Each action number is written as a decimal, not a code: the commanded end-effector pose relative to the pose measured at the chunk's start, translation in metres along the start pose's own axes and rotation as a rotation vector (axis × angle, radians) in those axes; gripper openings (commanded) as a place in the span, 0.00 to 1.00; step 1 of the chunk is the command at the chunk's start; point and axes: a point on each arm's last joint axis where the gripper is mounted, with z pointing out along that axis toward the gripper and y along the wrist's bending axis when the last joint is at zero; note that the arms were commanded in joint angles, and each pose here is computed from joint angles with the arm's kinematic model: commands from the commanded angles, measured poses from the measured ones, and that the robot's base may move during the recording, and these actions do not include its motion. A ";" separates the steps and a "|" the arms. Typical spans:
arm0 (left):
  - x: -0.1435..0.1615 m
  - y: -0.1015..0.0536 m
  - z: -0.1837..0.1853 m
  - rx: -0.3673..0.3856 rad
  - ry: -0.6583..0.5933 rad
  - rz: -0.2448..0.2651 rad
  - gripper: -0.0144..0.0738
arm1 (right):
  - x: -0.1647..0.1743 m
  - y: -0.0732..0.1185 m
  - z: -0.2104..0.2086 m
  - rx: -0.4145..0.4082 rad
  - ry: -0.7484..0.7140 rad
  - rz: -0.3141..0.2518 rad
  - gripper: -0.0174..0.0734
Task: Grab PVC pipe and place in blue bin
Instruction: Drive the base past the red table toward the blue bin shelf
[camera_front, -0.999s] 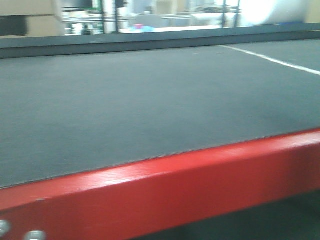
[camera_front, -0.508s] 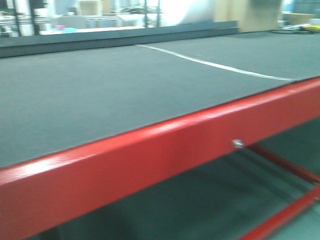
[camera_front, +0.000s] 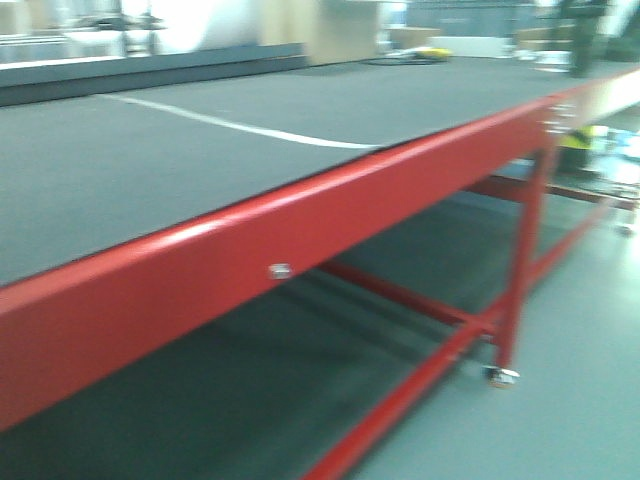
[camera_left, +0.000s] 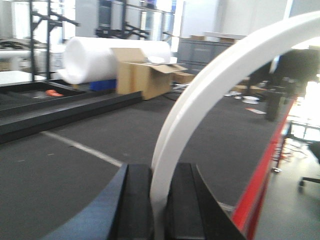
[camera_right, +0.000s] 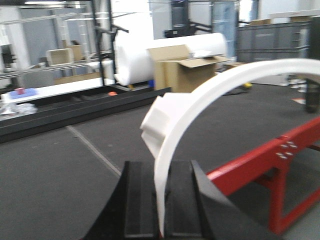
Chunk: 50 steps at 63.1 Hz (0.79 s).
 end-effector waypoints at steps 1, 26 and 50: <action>-0.004 0.000 -0.002 -0.001 -0.029 -0.011 0.04 | -0.005 0.001 -0.002 -0.008 -0.033 -0.004 0.01; -0.004 0.000 -0.002 -0.001 -0.029 -0.011 0.04 | -0.005 0.001 -0.002 -0.008 -0.033 -0.004 0.01; -0.004 0.000 -0.002 -0.001 -0.029 -0.011 0.04 | -0.005 0.001 -0.002 -0.008 -0.033 -0.004 0.01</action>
